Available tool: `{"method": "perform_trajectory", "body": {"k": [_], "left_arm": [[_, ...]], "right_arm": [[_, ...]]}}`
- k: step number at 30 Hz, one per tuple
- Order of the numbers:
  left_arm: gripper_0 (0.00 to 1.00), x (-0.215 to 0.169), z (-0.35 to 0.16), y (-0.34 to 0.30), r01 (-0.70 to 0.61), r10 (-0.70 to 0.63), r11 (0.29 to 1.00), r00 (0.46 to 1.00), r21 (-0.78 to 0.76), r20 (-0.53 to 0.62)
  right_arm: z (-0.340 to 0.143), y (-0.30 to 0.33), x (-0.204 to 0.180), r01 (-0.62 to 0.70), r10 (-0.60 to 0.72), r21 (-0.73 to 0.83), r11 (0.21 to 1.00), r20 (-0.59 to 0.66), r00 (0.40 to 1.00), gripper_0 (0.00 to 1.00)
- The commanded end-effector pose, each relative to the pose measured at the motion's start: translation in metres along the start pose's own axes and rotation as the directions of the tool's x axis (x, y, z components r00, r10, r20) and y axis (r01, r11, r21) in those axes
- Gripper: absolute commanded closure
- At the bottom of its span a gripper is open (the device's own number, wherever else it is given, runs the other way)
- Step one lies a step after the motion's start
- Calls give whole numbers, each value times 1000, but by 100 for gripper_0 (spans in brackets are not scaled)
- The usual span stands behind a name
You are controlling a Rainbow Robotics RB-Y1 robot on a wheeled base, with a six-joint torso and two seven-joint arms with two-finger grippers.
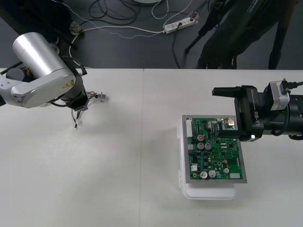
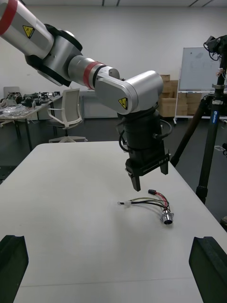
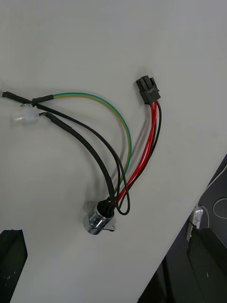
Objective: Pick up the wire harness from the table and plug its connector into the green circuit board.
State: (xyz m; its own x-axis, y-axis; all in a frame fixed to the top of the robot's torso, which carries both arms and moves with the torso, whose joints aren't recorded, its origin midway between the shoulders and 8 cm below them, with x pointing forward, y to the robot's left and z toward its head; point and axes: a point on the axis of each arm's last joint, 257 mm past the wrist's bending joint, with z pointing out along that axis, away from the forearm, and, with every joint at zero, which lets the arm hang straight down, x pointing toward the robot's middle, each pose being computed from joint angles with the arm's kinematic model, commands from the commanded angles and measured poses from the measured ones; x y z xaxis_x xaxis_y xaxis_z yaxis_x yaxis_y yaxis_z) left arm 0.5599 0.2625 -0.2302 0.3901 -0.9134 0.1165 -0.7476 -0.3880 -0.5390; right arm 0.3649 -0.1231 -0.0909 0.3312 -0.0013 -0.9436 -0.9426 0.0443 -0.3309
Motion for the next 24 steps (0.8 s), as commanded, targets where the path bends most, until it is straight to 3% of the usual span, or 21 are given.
{"method": "perform_trajectory", "body": {"k": [1, 13, 24], "left_arm": [[0, 39, -4, -21, -214, 216, 975, 976, 59, -25], [0, 56, 16, 10, -229, 228, 973, 973, -42, -29], [0, 80, 24, 7, -282, 282, 958, 959, -44, -14]], "right_arm": [[0, -5, -13, 88, -89, -35, 996, -9, 996, 0], [0, -8, -7, 63, -64, -33, 997, -14, 998, 0], [-1, -9, -7, 42, -43, -33, 999, -19, 999, 0]]}}
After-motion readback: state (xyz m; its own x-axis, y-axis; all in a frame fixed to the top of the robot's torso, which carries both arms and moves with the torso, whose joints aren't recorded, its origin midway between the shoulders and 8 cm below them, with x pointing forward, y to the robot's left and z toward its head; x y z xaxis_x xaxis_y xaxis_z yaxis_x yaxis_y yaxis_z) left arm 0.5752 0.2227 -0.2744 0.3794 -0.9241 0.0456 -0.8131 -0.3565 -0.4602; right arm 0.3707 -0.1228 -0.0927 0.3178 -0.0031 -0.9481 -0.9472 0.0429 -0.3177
